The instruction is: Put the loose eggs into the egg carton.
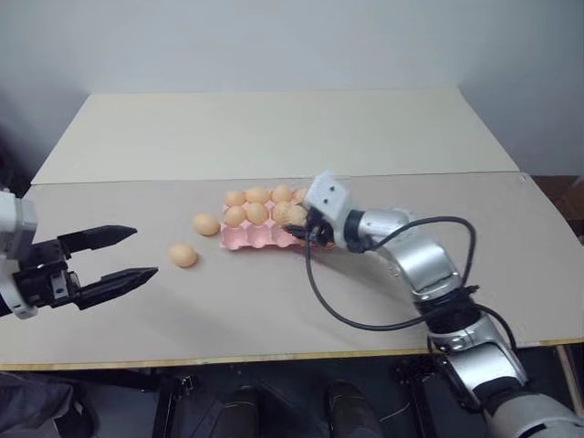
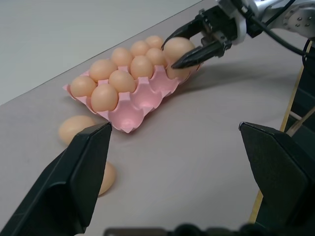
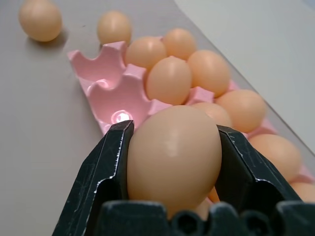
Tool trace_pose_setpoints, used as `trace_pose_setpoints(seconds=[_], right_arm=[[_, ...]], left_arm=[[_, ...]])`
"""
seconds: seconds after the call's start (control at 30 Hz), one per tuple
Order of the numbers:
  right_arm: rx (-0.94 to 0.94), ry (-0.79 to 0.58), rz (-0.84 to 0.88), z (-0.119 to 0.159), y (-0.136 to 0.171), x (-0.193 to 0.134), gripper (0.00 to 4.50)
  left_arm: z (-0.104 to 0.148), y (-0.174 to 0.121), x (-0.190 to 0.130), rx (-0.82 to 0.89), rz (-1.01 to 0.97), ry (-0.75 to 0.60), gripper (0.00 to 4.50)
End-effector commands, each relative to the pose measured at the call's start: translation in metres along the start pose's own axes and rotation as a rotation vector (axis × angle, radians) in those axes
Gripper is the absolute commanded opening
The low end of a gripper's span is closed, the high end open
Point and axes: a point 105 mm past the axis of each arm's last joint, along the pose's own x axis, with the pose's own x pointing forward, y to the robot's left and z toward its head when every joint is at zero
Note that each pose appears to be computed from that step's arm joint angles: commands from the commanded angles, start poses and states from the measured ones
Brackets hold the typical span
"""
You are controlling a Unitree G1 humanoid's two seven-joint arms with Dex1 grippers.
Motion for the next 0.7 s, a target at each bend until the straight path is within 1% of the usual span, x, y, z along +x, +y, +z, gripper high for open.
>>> trace_pose_setpoints(seconds=[0.03, 0.17, 0.27, 0.33, 0.4, 0.47, 0.57, 0.63, 0.7], right_arm=[[-0.05, -0.04, -0.015, 0.015, 0.0, 0.008, 3.06], [-0.038, -0.073, -0.081, 0.025, -0.008, 0.015, 4.44], [-0.031, -0.125, -0.114, 0.039, -0.013, 0.008, 4.48], [-0.024, -0.169, -0.129, 0.05, -0.017, -0.005, 4.48], [-0.01, -0.221, -0.136, 0.062, -0.023, -0.033, 4.48], [0.003, -0.242, -0.132, 0.065, -0.025, -0.053, 4.48], [0.008, -0.243, -0.127, 0.057, -0.026, -0.085, 4.48], [-0.014, -0.206, -0.108, 0.037, -0.027, -0.121, 4.48], [-0.021, -0.18, -0.089, 0.027, -0.025, -0.144, 4.48]], left_arm=[[0.008, -0.003, -0.003, 0.039, 0.013, -0.021, 4.5], [0.008, -0.003, -0.002, 0.035, 0.013, -0.022, 4.5], [0.008, -0.003, -0.001, 0.035, 0.01, -0.024, 4.5], [0.008, -0.002, -0.001, 0.035, 0.008, -0.025, 4.5], [0.008, -0.001, -0.002, 0.032, 0.009, -0.026, 4.5], [0.007, 0.0, -0.003, 0.03, 0.013, -0.025, 4.5], [0.004, 0.004, -0.006, 0.025, 0.035, -0.015, 4.5], [-0.002, 0.014, -0.011, 0.03, 0.092, -0.007, 4.5], [-0.006, 0.021, -0.013, 0.03, 0.133, -0.016, 4.5]])
